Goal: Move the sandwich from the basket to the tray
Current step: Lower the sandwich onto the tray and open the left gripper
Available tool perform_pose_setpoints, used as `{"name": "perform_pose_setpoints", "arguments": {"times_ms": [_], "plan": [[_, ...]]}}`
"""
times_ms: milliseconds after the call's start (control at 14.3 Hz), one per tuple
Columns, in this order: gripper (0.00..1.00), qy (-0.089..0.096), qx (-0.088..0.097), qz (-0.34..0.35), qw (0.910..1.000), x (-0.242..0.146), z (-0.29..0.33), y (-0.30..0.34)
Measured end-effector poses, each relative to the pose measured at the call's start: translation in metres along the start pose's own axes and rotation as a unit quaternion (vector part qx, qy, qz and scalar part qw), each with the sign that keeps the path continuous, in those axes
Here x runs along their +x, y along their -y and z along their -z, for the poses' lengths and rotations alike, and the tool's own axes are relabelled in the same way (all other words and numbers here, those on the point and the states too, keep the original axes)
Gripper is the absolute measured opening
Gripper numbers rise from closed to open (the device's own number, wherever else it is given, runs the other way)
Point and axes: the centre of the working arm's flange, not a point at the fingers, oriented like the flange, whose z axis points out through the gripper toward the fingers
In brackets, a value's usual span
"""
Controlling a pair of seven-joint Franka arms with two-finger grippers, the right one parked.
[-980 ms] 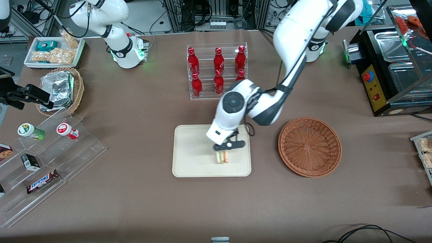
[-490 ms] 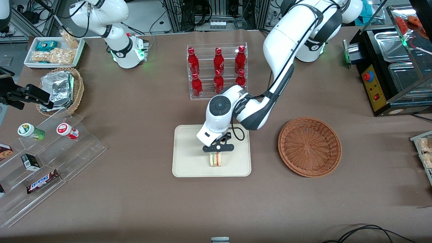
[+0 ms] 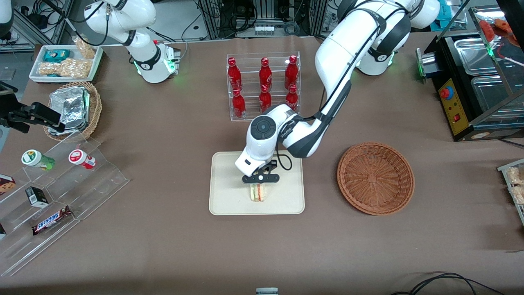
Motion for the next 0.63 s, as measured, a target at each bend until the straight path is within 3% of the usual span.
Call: {"name": "perform_pose_setpoints", "arguments": {"times_ms": [140,350,630], "plan": [[0.67,0.006,0.011,0.003,0.9999,0.001,0.02,0.0],[0.99,0.005,0.033,0.01,0.9994,0.006,0.099,0.005],[1.0,-0.001,0.072,0.052,0.996,0.022,0.222,0.057]]}}
